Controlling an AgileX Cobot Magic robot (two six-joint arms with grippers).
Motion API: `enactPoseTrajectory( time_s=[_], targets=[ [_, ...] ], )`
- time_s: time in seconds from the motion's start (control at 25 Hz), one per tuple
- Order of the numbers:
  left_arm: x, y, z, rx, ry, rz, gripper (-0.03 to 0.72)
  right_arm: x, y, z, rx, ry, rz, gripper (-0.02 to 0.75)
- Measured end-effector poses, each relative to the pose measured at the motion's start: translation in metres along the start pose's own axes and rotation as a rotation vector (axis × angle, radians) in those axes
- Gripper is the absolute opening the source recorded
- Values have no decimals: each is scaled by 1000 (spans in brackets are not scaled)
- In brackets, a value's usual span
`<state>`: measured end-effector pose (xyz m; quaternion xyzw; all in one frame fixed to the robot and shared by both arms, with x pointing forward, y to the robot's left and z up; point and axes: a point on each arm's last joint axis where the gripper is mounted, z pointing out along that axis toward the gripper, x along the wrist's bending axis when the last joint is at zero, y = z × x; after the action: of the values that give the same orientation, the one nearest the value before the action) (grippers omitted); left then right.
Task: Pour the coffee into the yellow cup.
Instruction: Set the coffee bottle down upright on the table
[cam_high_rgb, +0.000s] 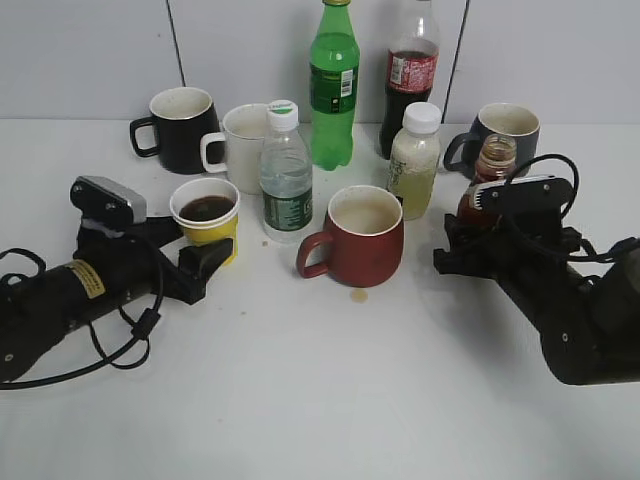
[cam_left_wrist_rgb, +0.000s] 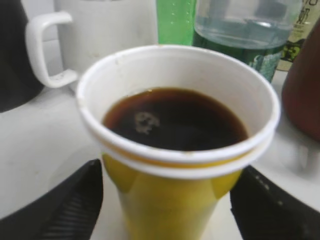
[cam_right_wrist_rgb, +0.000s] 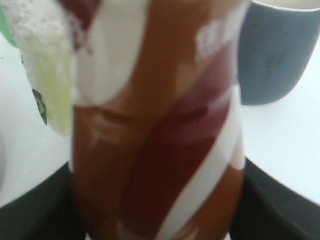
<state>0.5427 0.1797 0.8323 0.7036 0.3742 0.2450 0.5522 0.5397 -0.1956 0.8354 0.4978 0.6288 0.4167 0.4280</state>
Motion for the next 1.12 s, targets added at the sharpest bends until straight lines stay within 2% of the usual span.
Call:
enactPoseTrajectory(
  time_s=[0.52,0.72,0.88,1.12],
  targets=[
    [-6,0,-19,25,10,-16,604,1,-6,3,-23,-6,54,506],
    [-11,3,-33,38,11,-21,598,0,-7,3,-7,-12,61,555],
    [-12,10,-44,27,51,-33,591,-1,-7,2,15,-20,67,587],
    [-12,21,-59,-1,106,-45,588,-6,8,-12,6,-20,80,589]
  ],
)
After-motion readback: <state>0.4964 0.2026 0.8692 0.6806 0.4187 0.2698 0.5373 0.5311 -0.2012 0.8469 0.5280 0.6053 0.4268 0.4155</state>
